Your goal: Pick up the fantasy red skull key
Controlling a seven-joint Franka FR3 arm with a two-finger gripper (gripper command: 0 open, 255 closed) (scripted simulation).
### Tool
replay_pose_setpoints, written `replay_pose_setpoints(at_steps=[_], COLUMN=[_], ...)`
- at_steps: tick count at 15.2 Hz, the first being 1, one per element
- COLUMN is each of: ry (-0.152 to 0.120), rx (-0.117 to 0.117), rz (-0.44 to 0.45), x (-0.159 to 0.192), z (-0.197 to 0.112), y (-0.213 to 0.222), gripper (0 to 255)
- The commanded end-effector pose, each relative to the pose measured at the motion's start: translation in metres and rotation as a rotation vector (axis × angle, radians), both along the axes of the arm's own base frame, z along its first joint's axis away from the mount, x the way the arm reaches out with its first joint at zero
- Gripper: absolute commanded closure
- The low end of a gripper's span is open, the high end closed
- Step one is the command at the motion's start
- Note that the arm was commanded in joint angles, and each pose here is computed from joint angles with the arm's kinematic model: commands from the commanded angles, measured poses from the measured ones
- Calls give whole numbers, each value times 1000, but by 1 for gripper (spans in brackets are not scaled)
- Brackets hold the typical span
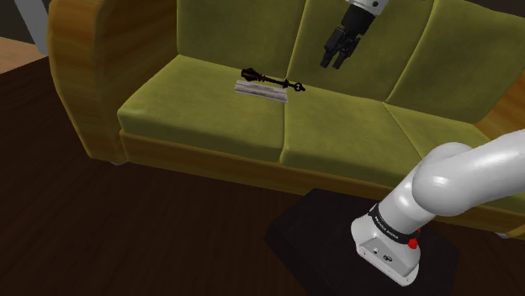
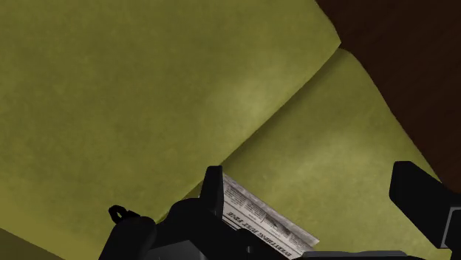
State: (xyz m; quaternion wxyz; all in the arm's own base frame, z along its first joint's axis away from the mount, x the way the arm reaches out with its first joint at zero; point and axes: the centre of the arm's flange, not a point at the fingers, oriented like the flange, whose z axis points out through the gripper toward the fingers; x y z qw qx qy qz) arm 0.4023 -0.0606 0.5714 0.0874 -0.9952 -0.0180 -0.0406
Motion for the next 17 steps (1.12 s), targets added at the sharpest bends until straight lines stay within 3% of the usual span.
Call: replay_pose_setpoints(at_steps=[1, 17], ry=[13, 115], rx=[6, 62], rz=[26, 223], x=[26, 225], z=[-12, -112], y=[-13, -81], gripper=[0, 0])
